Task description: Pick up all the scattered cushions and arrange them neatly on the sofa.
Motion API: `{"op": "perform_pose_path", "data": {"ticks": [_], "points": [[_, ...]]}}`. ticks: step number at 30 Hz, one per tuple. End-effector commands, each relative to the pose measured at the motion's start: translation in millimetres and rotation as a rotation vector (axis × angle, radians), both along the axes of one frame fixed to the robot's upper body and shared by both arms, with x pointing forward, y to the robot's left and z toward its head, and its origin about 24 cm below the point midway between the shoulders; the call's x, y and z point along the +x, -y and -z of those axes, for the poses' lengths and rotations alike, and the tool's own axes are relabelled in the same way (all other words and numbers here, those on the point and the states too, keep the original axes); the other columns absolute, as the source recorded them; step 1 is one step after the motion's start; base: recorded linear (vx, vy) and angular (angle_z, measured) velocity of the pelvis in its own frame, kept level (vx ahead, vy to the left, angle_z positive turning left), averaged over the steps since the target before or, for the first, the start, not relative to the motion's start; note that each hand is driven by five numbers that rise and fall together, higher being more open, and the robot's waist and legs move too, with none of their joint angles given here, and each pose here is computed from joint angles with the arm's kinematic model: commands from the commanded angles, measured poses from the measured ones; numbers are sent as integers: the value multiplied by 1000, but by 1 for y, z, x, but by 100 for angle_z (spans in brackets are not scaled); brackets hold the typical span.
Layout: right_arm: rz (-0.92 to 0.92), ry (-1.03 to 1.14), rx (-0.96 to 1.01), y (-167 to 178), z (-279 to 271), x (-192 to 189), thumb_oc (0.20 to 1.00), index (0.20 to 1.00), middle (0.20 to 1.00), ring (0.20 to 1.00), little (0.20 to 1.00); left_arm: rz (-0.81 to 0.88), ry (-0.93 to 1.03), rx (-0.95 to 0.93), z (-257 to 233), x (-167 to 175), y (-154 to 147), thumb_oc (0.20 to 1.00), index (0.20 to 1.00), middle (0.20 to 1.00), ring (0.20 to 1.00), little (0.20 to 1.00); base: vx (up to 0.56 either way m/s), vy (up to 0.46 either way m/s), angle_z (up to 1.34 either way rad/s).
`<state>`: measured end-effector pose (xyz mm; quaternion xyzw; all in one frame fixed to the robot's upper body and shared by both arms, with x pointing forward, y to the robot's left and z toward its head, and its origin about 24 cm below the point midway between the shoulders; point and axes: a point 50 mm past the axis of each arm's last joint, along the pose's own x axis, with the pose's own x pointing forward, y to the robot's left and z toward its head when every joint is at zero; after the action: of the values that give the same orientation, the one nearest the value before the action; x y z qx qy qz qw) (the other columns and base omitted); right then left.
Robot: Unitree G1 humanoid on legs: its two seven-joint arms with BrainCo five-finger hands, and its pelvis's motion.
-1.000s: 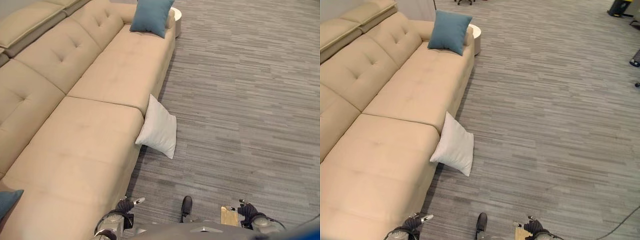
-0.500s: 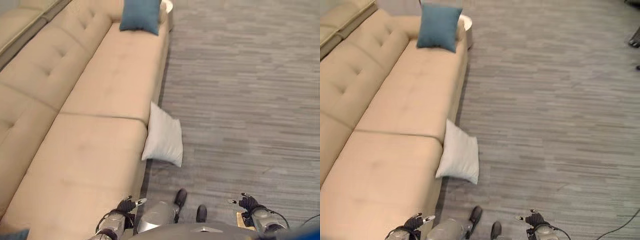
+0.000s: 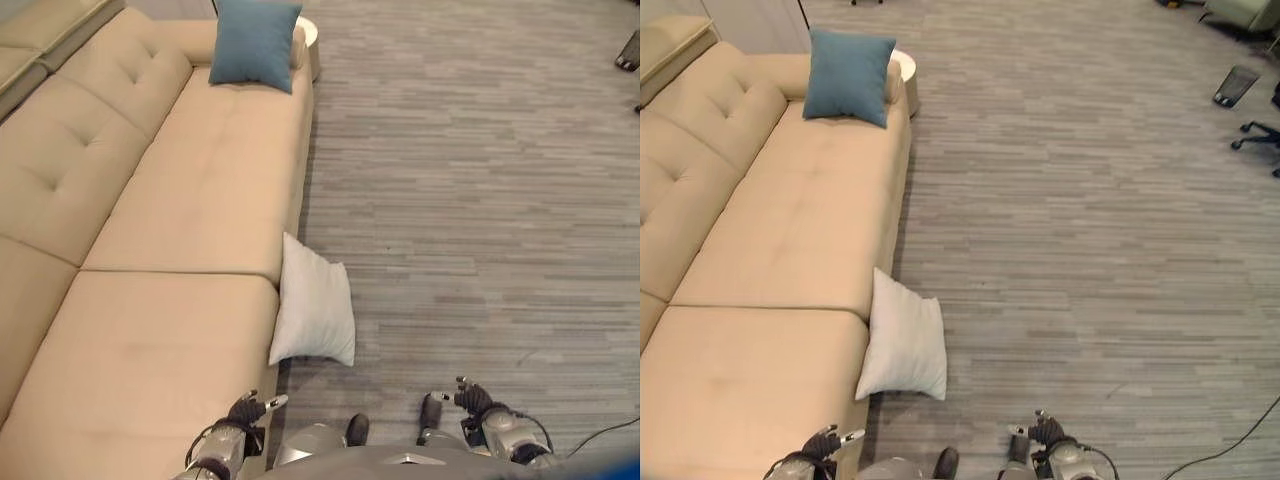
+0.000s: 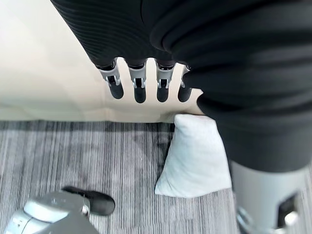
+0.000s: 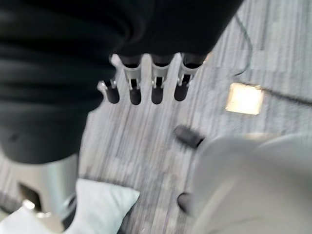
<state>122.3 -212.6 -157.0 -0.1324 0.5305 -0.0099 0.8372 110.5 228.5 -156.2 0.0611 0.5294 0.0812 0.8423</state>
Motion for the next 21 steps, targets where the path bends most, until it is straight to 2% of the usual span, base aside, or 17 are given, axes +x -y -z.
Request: {"op": "perform_pose_path", "data": {"ticks": [1,6,11,15,21], "points": [[-7,69,-81,25,-12,17,1000,1000,1000,1000,1000,19,89,-36,-6,30,15,1000,1000,1000,1000,1000,84,-237,29],[104,73,-112,43,-14,9,1000,1000,1000,1000,1000,70,115,-68,-9,45,30,1000,1000,1000,1000,1000,48,-257,55],[135,48,-118,45,-11,0,1000,1000,1000,1000,1000,52,62,-78,-3,32,32,1000,1000,1000,1000,1000,198,-117,41],[89,28,-111,42,-10,-3,1000,1000,1000,1000,1000,24,30,-80,1,20,26,1000,1000,1000,1000,1000,216,48,-31],[12,53,-94,32,-11,11,1000,1000,1000,1000,1000,4,34,-55,0,19,20,1000,1000,1000,1000,1000,231,139,-45]]}}
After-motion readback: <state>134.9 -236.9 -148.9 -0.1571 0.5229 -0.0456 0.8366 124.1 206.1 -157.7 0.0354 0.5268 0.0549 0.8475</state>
